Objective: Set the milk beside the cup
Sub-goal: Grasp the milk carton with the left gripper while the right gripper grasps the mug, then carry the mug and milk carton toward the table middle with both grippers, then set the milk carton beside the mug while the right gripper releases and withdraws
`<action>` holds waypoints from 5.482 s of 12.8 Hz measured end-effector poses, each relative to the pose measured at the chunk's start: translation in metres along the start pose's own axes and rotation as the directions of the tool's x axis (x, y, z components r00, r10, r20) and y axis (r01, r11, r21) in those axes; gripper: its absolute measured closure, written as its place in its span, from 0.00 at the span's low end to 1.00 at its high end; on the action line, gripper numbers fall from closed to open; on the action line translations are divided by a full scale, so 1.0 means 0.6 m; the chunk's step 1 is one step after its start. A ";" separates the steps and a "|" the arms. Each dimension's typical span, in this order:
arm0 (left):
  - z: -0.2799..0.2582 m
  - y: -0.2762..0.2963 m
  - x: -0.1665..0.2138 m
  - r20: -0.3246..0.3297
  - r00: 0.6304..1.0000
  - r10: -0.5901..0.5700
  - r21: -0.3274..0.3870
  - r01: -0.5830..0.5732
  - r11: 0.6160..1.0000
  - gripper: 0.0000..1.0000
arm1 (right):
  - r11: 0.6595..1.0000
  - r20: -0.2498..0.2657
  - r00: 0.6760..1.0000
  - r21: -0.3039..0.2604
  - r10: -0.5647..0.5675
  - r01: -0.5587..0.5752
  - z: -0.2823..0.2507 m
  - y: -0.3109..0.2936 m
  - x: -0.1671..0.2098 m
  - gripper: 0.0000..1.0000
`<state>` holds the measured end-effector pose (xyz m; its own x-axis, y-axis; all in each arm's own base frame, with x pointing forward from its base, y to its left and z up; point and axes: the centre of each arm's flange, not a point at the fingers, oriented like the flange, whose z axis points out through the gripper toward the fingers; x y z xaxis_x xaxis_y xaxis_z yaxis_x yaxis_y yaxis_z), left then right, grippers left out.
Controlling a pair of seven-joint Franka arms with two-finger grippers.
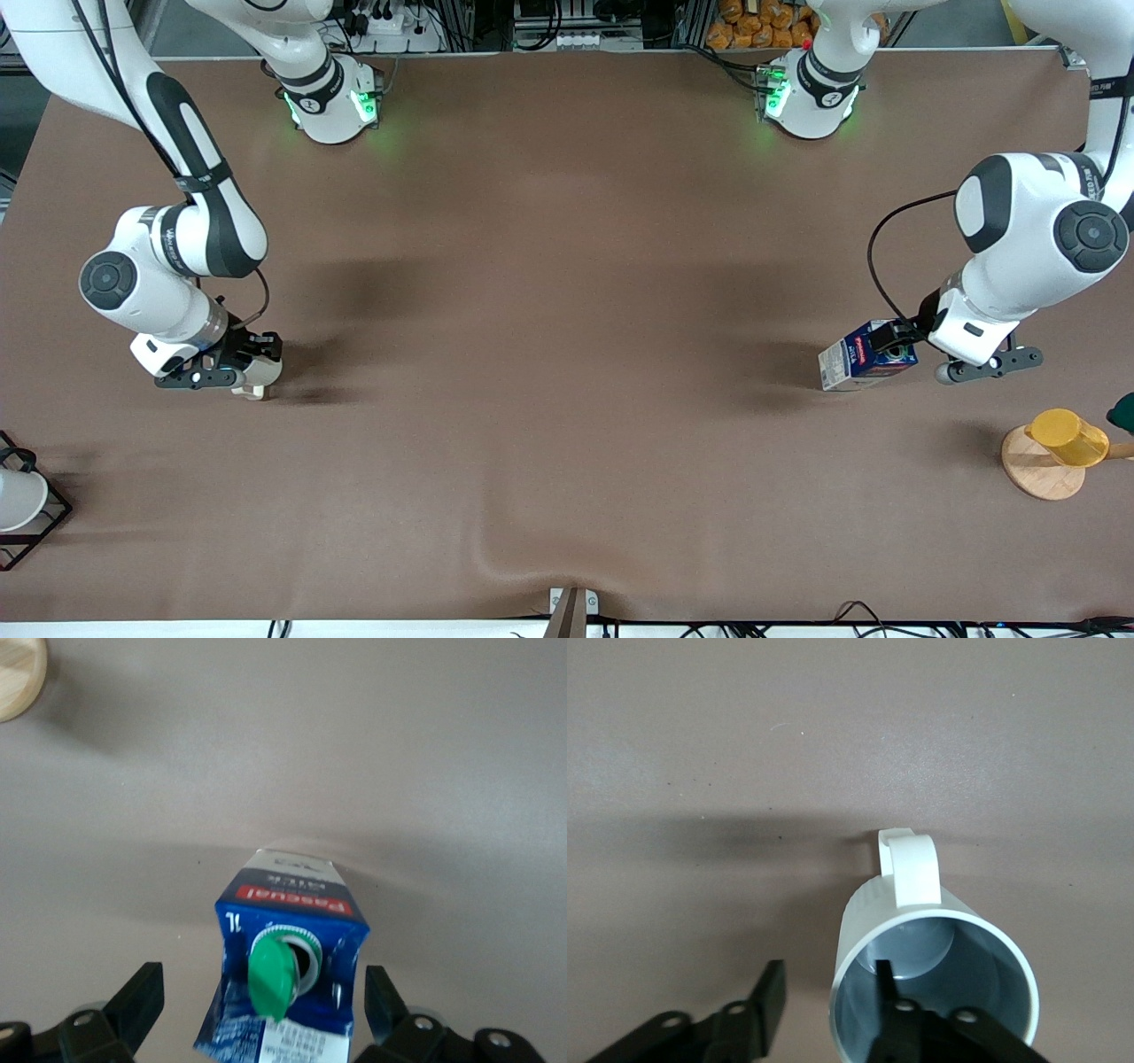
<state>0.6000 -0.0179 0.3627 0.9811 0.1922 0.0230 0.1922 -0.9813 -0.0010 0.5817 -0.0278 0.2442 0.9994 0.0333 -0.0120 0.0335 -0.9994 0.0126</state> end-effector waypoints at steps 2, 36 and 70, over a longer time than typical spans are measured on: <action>0.017 0.003 0.003 0.000 1.000 0.002 -0.003 -0.002 1.000 0.00 | 1.000 0.002 1.000 0.000 0.000 0.000 0.004 0.001 0.002 0.81; -0.161 0.195 -0.032 0.110 0.994 -0.025 0.009 0.024 1.000 0.51 | 0.999 0.059 0.998 0.048 -0.006 0.003 -0.084 -0.838 -0.183 0.96; -0.077 0.825 -0.614 0.107 0.981 0.161 0.087 -0.171 0.981 0.50 | 0.992 0.014 0.993 0.042 0.114 -0.115 -0.496 -0.364 0.023 0.00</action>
<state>0.3325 -0.5749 0.4002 0.9959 0.0307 -0.0847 0.0229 -0.9955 -0.0921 0.5915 0.1949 0.5390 0.9964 -0.0812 -0.0245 -0.0819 -0.9962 -0.0285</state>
